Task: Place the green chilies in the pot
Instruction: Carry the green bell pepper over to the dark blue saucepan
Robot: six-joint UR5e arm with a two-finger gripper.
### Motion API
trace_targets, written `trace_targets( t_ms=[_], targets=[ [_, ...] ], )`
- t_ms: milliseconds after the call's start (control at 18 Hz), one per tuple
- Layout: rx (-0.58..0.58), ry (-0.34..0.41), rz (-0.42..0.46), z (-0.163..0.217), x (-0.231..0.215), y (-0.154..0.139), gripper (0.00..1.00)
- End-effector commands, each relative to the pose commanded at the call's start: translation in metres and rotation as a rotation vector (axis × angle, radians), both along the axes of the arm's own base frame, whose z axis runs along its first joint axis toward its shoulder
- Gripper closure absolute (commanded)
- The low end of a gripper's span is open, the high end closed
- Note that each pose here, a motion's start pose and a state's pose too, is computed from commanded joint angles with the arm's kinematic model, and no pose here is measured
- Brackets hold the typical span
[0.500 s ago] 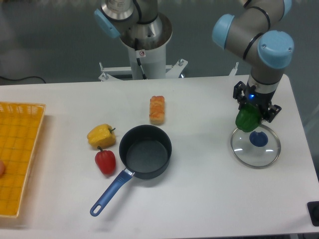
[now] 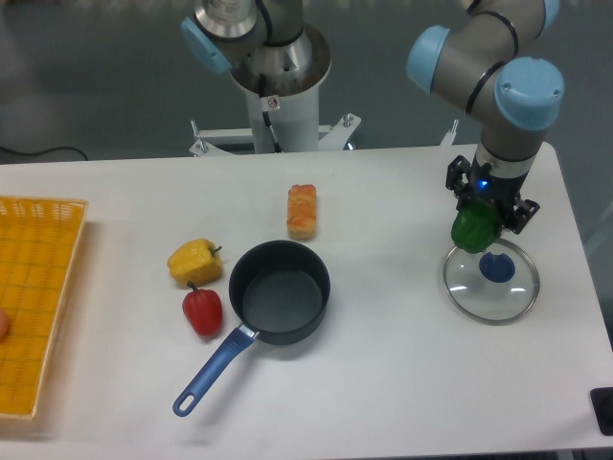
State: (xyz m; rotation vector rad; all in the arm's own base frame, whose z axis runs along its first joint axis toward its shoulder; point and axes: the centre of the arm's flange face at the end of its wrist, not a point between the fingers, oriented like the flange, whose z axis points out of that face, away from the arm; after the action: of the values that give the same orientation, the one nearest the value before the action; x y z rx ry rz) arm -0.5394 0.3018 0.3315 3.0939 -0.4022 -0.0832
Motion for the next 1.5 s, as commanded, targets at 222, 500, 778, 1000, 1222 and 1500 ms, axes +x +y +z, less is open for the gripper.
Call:
trace_targets(
  t_ms=[222, 500, 778, 1000, 1222, 1500],
  targets=[
    [0.0, -0.007, 0.026, 0.0, 0.005, 0.006, 0.32],
    [0.006, -0.043, 0.049, 0.011, 0.03, 0.022, 0.32],
    [0.012, -0.052, 0.074, 0.018, 0.074, 0.056, 0.32],
    [0.021, -0.043, 0.114, 0.02, 0.118, 0.105, 0.32],
    [0.051, -0.056, 0.13, 0.017, 0.147, 0.137, 0.32],
    [0.112, -0.021, 0.165, 0.006, 0.183, 0.166, 0.32]
  ],
)
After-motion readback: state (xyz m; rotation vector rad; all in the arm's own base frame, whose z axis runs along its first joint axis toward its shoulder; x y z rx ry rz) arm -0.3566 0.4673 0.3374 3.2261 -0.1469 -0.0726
